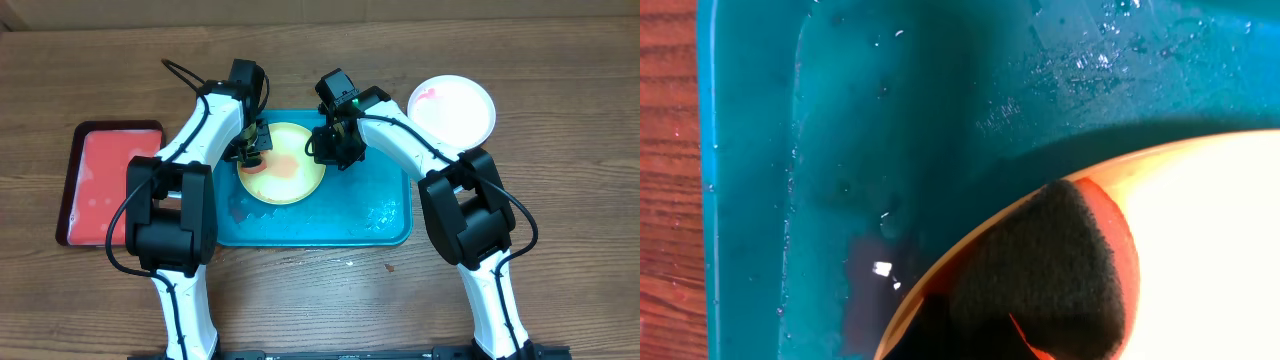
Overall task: Clean dirty plates on tray and stack at the side
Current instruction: 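Scrub the yellow plate with the sponge while right gripper holds it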
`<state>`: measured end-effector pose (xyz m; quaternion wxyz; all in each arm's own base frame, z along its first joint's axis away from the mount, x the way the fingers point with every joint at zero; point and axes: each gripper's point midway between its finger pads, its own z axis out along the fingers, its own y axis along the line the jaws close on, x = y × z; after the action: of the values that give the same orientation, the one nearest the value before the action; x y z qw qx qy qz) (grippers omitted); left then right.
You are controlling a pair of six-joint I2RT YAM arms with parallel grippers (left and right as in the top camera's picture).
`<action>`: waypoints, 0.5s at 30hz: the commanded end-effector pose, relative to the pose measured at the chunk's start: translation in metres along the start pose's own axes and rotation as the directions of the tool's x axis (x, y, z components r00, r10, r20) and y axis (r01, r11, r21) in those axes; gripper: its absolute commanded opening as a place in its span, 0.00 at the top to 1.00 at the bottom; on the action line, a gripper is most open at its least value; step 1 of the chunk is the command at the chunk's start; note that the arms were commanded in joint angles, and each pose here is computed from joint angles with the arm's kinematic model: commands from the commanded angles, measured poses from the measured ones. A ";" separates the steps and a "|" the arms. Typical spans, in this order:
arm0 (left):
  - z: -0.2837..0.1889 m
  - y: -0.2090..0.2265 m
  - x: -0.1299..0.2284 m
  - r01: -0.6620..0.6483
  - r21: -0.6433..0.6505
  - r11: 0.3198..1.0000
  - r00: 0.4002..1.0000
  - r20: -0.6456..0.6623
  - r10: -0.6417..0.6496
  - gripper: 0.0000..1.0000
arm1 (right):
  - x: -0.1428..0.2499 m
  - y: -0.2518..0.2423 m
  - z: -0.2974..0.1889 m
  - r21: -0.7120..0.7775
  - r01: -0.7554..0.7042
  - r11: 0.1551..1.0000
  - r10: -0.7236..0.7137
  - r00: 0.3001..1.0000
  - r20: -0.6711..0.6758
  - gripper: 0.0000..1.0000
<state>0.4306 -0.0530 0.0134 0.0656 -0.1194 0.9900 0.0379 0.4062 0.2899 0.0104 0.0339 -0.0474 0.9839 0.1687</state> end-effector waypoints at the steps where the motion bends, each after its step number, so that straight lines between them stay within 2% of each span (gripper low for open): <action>1: 0.009 -0.001 -0.004 0.098 0.017 0.995 0.995 -0.015 -0.098 0.96 | 0.003 -0.013 0.007 0.041 -0.019 0.999 0.019 1.000 -0.013 0.96; 3: 0.007 -0.024 0.005 0.101 0.148 0.984 0.993 -0.081 -0.090 0.96 | 0.003 -0.013 0.007 0.041 -0.019 0.999 0.019 1.000 -0.013 0.96; 6: 0.003 -0.052 0.016 0.103 0.278 0.955 0.987 -0.147 -0.064 0.96 | 0.002 -0.013 0.007 0.039 -0.018 0.999 0.018 1.000 -0.010 0.96; 15: -0.004 -0.105 0.022 0.000 0.369 0.929 0.996 -0.081 0.033 0.96 | 0.003 -0.013 0.007 0.039 -0.018 0.999 0.019 1.000 -0.011 0.96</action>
<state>0.4390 -0.1226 0.0141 0.0580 -0.1230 0.9839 -0.1163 0.4064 0.2879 0.0102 0.0325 -0.0452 0.9843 0.1674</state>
